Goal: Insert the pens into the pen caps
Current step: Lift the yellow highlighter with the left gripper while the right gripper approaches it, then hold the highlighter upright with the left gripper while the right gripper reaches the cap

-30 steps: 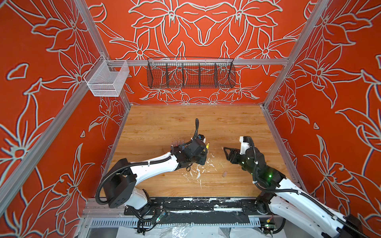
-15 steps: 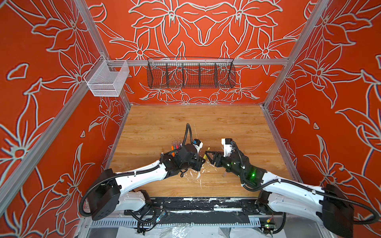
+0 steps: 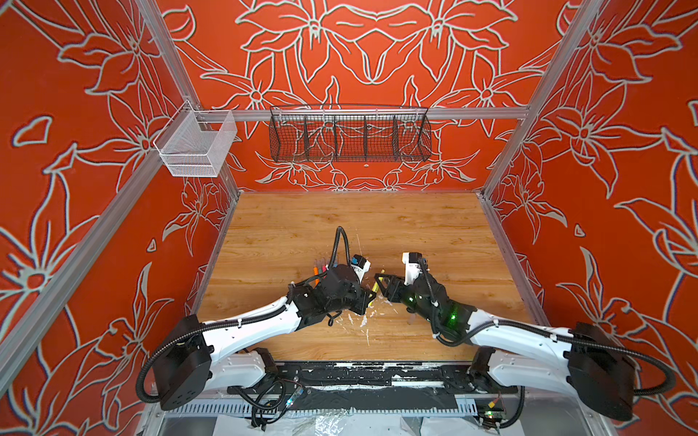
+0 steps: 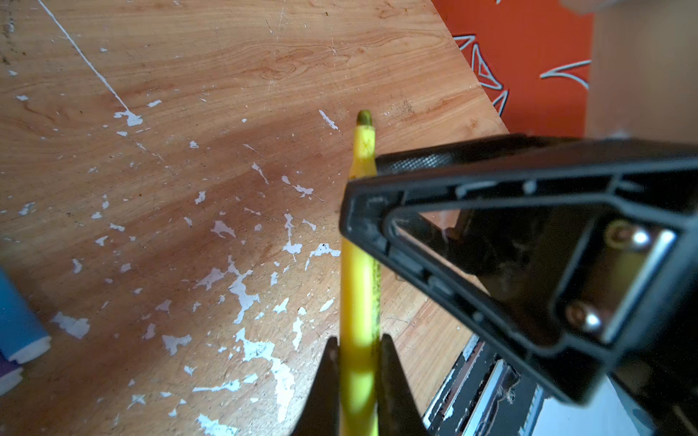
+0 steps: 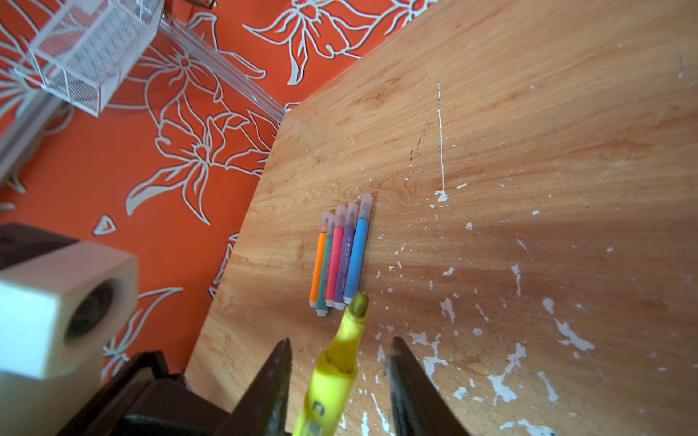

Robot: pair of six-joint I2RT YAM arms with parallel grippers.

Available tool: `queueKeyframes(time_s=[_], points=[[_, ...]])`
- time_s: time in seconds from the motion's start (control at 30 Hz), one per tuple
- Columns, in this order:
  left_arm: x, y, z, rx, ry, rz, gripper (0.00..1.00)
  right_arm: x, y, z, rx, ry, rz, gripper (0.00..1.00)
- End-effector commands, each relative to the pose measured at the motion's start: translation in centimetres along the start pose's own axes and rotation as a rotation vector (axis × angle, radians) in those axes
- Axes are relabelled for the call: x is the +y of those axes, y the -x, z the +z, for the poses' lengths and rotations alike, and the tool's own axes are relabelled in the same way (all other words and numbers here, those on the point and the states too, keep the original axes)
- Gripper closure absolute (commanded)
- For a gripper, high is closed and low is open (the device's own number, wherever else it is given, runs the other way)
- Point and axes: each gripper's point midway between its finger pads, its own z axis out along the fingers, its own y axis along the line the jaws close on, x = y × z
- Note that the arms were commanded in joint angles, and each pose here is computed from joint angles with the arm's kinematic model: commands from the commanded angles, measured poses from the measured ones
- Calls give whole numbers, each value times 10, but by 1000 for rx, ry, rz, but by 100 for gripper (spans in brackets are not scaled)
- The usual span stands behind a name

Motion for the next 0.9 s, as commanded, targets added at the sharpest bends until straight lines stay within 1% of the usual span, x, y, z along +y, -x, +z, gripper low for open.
queueKeyframes(time_s=[0.0, 0.03, 0.1, 0.2, 0.23, 0.3, 0.37, 0.4, 0.57, 0.7, 0.87], points=[[-12, 4, -5, -11, -54, 24, 100, 11, 13, 4, -47, 4, 15, 62], [-13, 3, -5, -9, -58, 26, 100, 10, 12, 6, -44, -2, 18, 64], [-13, 2, -5, -7, -60, 26, 100, 10, 11, 9, -40, -1, 34, 70], [-13, 2, -6, -7, -61, 29, 100, 10, 9, 11, -43, 7, 51, 82], [-12, 2, -6, -8, -57, 29, 99, 12, 9, 10, -44, 11, 54, 87], [-10, 3, -6, -9, -41, 30, 89, 13, 9, 9, -42, 16, 63, 94], [-10, 6, -6, -14, -33, 35, 82, 16, 7, 7, -39, 27, 70, 99], [-10, 7, -6, -15, -32, 38, 80, 17, 7, 6, -42, 32, 75, 100], [-16, 13, 1, -18, -51, 47, 70, 17, 3, -1, -66, 54, 106, 100], [-19, 14, 7, -9, -63, 49, 69, 17, 5, -5, -84, 49, 107, 100], [-17, 14, 13, -10, -61, 57, 69, 21, 5, -6, -95, 76, 124, 100]])
